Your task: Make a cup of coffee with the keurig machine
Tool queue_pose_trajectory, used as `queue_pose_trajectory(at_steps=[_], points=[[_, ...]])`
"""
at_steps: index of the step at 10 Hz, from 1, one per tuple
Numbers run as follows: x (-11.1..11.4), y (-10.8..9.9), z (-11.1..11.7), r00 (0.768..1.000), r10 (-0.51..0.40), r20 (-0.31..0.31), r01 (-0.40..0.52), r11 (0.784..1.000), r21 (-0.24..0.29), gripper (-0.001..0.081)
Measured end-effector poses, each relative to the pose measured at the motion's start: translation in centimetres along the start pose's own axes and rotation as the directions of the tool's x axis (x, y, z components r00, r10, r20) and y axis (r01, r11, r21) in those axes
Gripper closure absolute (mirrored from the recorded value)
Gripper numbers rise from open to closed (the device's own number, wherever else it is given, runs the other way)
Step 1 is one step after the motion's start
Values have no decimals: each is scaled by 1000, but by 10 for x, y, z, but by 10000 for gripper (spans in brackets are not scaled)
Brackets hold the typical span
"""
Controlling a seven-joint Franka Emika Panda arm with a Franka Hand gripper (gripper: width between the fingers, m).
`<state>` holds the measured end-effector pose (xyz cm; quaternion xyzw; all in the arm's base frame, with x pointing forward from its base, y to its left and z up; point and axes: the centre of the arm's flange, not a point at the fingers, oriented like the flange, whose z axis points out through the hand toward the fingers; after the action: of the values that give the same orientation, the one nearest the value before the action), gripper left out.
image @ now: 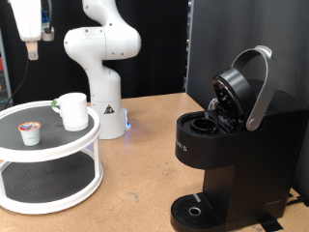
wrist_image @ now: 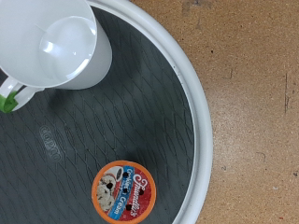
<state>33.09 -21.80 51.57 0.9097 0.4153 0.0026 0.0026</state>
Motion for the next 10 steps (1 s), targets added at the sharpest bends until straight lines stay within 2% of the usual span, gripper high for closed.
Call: queue_pose_trajectory(at_steps=[2,5,10], points=[[2,-1,8,1000,-12,1,12,1000,-2,6],[5,-5,41,999,-31,24,31,999,-29,6],[-4,-10,85,999,-39,-5,39,997,-67,6]])
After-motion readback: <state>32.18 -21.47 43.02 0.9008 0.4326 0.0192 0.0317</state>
